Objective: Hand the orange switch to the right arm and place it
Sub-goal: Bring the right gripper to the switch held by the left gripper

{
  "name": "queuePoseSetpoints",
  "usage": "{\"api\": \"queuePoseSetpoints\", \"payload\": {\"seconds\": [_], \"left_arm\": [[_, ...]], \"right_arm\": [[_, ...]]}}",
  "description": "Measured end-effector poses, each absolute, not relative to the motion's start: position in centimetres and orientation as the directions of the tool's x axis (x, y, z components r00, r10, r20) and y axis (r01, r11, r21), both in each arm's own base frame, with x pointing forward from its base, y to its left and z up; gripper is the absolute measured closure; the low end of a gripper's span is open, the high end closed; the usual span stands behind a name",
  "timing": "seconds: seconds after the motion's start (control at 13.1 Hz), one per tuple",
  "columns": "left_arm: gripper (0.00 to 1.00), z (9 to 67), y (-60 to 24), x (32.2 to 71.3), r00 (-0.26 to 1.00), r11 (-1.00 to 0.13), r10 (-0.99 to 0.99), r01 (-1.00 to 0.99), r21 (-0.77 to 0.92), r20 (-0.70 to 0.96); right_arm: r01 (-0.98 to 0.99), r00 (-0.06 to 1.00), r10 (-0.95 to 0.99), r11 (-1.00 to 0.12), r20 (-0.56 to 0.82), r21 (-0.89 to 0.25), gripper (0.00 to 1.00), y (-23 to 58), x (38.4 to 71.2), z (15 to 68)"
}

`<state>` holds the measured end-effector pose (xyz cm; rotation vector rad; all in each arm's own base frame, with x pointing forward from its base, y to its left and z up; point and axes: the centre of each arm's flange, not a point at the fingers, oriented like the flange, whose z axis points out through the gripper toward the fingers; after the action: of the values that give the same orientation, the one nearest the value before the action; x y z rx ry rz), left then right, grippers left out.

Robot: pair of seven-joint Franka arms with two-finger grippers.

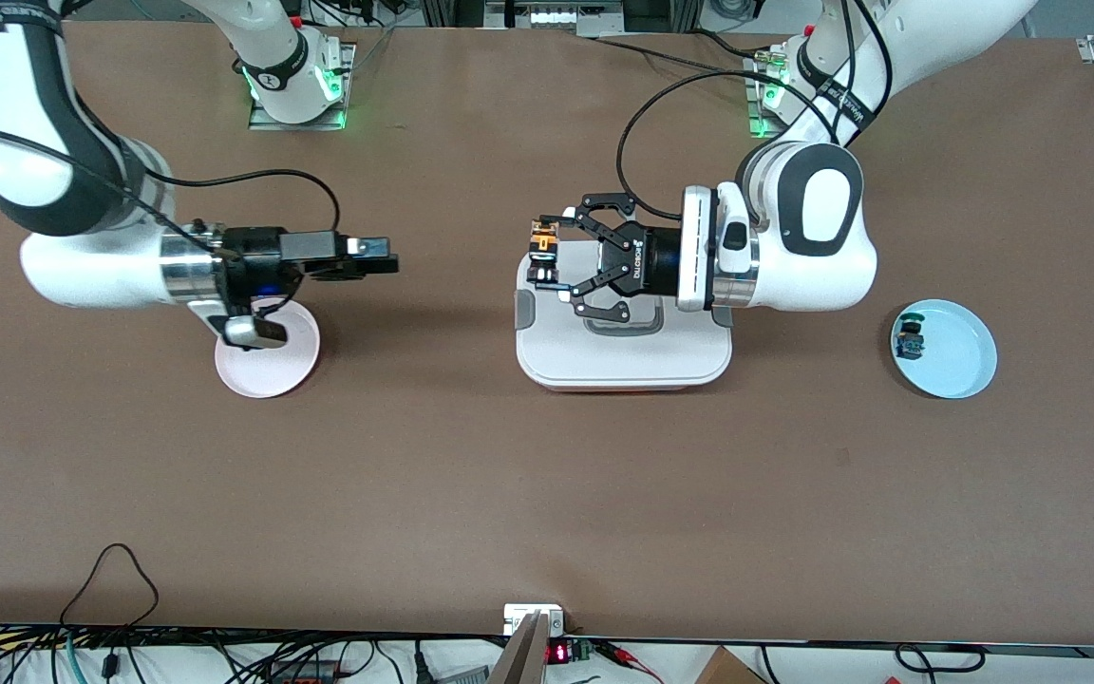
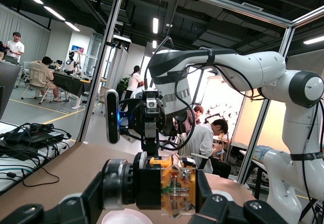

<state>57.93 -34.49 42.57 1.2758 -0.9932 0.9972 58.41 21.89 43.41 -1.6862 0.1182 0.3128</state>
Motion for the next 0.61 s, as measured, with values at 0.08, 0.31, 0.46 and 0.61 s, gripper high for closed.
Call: {"api": "queuePoseSetpoints", "payload": {"seconds": [0.08, 0.31, 0.46, 0.61], "left_arm": [[0.28, 42.6, -34.5, 57.9, 0.274, 0.039, 0.032, -0.961, 0.272, 0.961], [0.28, 42.6, -34.5, 57.9, 0.273, 0.039, 0.032, -0.961, 0.272, 0.961], [0.28, 42.6, -34.6, 57.9, 0.271, 0.04, 0.033, -0.962, 0.27, 0.962], [0.28, 42.6, -34.5, 57.9, 0.269, 0.04, 0.033, -0.963, 0.268, 0.963]], "right_arm": [[-0.265, 0.954, 0.113, -0.121, -0.278, -0.957, 0.0, 23.3, 58.2, 43.0], [-0.264, 0.957, 0.104, -0.077, -0.272, -0.961, 0.0, 26.2, 57.9, 41.8], [-0.263, 0.96, 0.084, -0.054, -0.267, -0.963, 0.0, 27.9, 57.8, 42.0], [-0.262, 0.963, 0.065, -0.035, -0.263, -0.965, 0.0, 29.7, 57.6, 42.6]]}}
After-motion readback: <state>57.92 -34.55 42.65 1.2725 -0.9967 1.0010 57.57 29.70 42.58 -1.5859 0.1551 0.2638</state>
